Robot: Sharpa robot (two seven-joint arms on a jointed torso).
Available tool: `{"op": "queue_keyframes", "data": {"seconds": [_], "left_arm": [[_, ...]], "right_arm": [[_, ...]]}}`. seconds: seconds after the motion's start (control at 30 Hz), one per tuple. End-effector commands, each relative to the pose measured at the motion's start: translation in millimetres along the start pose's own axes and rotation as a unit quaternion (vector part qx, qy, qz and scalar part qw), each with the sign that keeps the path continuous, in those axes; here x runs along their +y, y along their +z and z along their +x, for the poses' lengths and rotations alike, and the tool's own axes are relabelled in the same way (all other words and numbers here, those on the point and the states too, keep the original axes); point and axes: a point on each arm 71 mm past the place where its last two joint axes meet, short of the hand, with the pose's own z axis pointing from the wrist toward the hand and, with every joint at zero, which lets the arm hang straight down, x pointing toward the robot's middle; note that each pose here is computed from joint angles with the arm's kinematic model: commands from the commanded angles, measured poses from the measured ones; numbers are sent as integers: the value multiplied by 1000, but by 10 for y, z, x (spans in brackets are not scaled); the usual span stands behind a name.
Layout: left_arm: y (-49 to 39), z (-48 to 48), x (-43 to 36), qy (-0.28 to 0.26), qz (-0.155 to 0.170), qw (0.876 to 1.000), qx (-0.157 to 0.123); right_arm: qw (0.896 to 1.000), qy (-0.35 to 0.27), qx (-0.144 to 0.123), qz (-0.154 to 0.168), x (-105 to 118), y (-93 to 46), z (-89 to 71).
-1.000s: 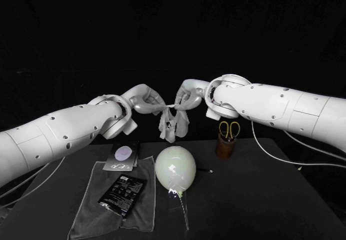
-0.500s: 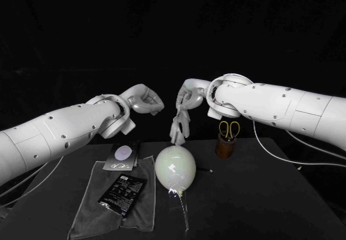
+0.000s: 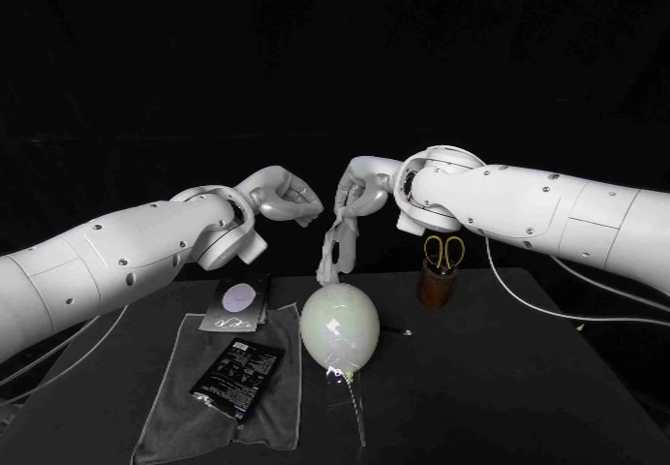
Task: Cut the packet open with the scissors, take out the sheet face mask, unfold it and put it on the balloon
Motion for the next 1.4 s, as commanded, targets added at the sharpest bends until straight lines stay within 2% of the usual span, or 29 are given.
{"op": "queue_keyframes", "data": {"seconds": [0.03,0.2,0.47,0.7,0.97,1.4], "left_arm": [[7,4,-20,-30,-1,1000,-4],[-1,46,3,-32,-8,999,-3],[-43,213,70,-23,-12,1000,15],[-28,292,102,2,-13,1000,3],[-8,308,125,20,-20,1000,-12],[27,327,111,24,-23,999,-21]], "right_arm": [[1000,-5,-10,-7,22,0,-14],[1000,-5,-16,-4,15,-2,-22],[1000,0,-19,-6,35,-2,-17],[1000,3,-22,-7,39,-5,-18],[1000,5,-21,-12,65,-5,-5],[1000,6,-17,-17,101,-8,17]]}}
